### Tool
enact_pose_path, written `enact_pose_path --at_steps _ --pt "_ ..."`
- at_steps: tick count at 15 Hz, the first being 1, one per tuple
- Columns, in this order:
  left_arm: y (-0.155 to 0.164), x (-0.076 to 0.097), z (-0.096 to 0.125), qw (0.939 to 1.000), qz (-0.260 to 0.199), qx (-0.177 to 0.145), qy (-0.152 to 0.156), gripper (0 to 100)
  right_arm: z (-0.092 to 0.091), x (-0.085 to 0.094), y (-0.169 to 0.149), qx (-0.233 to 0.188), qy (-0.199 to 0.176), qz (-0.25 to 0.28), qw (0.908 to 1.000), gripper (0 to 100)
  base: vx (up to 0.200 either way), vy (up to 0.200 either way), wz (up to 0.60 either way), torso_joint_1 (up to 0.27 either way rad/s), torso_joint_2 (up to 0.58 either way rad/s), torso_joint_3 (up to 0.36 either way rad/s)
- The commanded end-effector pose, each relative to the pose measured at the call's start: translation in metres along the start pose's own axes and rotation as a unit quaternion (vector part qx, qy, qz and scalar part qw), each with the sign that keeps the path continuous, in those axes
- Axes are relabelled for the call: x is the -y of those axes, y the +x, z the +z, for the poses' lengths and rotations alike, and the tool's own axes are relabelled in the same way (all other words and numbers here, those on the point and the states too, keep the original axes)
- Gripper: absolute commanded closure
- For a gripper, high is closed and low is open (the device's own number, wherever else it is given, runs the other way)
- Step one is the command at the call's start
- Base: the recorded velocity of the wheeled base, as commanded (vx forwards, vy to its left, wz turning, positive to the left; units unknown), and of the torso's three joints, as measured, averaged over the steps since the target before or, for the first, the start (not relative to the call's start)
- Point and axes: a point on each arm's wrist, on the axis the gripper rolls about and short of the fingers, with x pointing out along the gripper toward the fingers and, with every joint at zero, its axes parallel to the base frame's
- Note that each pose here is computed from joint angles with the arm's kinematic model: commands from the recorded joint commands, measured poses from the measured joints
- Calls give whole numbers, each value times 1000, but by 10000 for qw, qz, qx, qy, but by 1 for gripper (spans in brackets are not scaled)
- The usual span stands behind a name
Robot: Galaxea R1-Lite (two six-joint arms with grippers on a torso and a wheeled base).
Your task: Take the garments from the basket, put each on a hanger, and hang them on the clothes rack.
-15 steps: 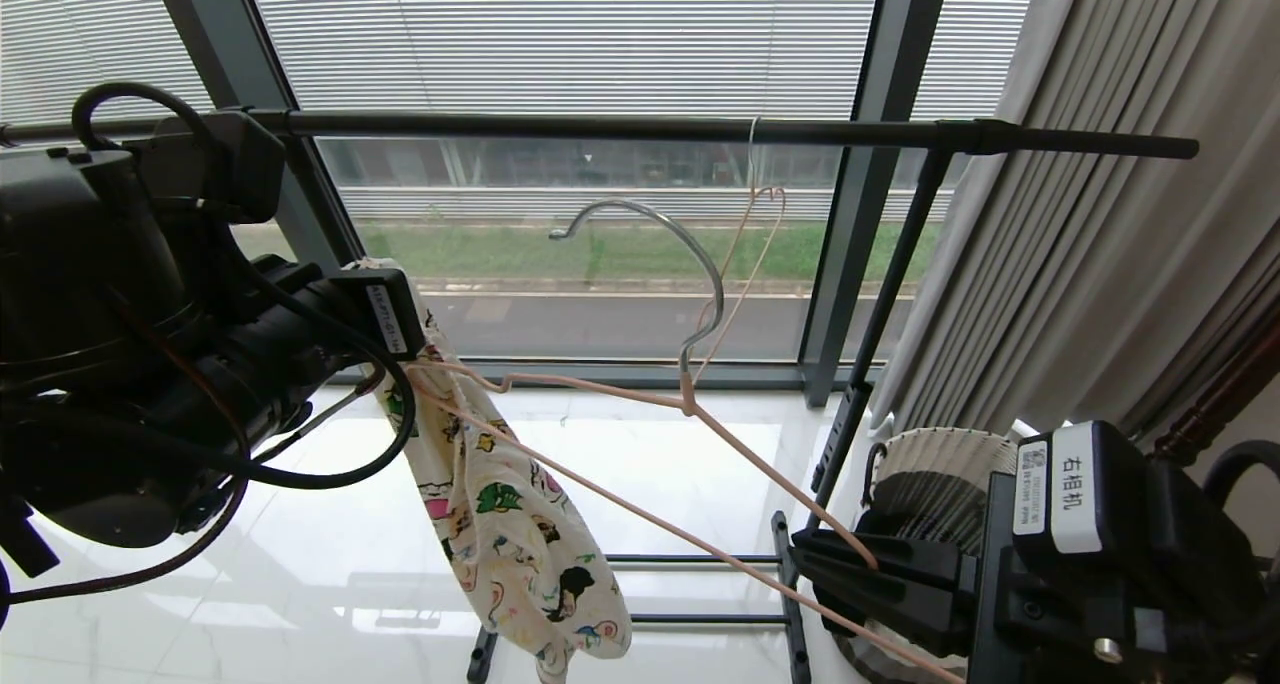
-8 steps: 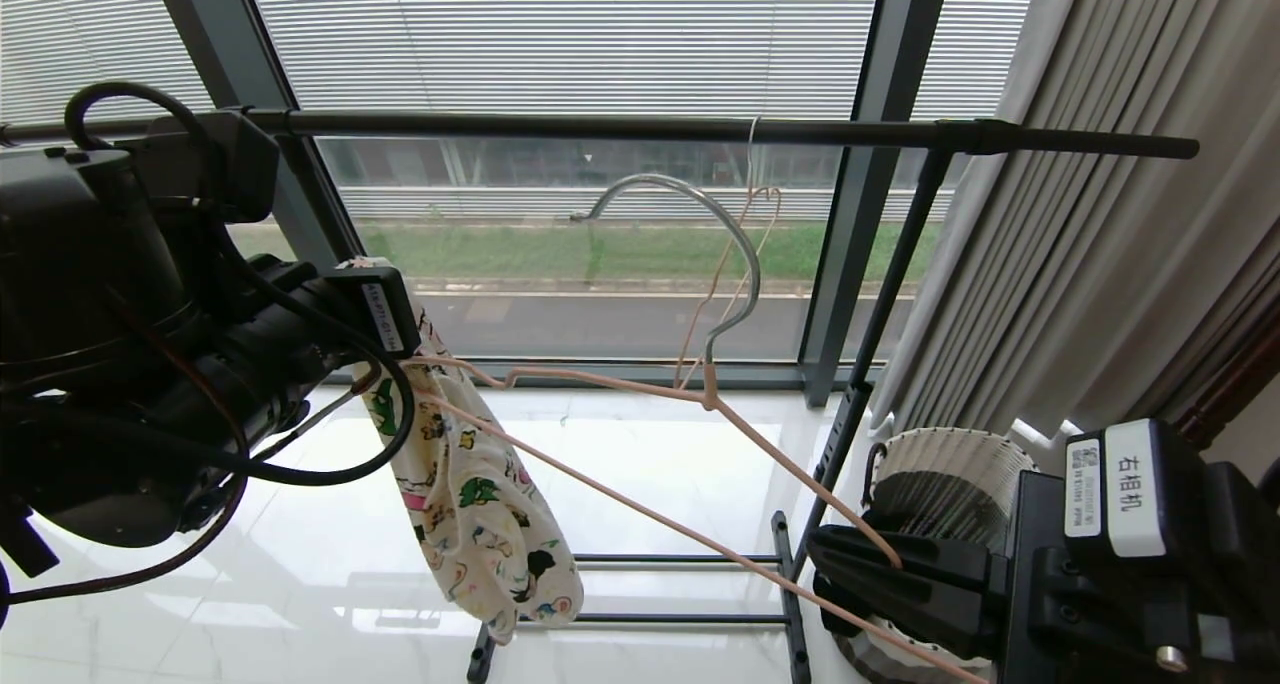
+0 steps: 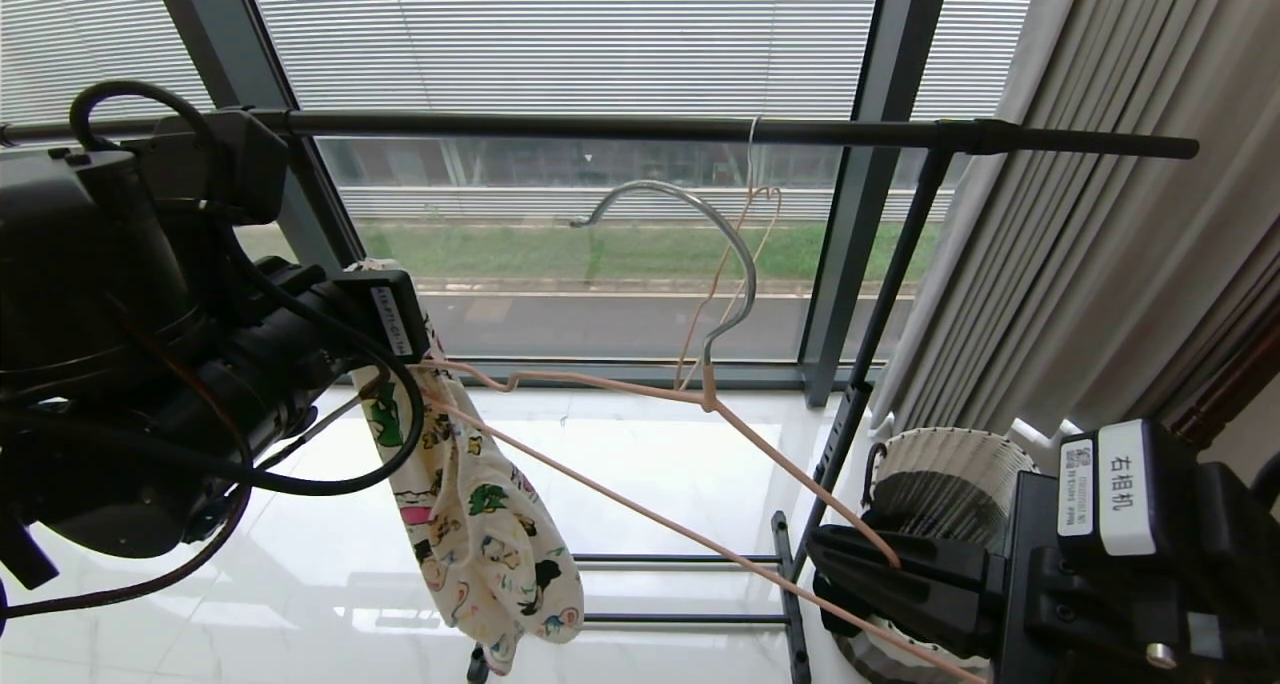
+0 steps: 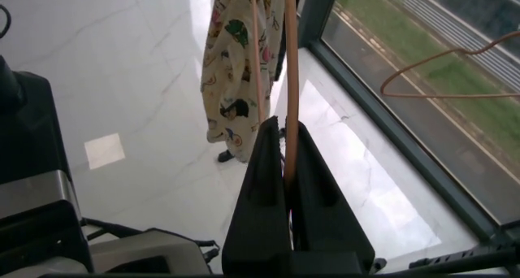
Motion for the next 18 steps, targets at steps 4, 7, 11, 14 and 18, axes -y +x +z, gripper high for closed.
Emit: enact_pose_path --at_steps 4,7,11,14,18 --pt "0 0 0 10000 10 -6 5 100 1 1 -1 14 1 -105 9999 100 0 0 0 0 0 0" --pt "1 -1 -1 10000 25 -19 12 100 4 2 -6 91 5 -184 9998 100 0 0 0 0 0 0" --pt "2 0 -1 10000 25 -19 12 100 5 3 -9 136 0 -233 9996 100 0 0 0 0 0 0" --pt "2 0 -1 10000 33 -13 8 100 5 2 -9 127 0 -239 9996 100 0 0 0 0 0 0" --pt "2 -3 0 10000 71 -1 -1 100 5 3 -9 133 0 -248 9996 100 0 0 0 0 0 0"
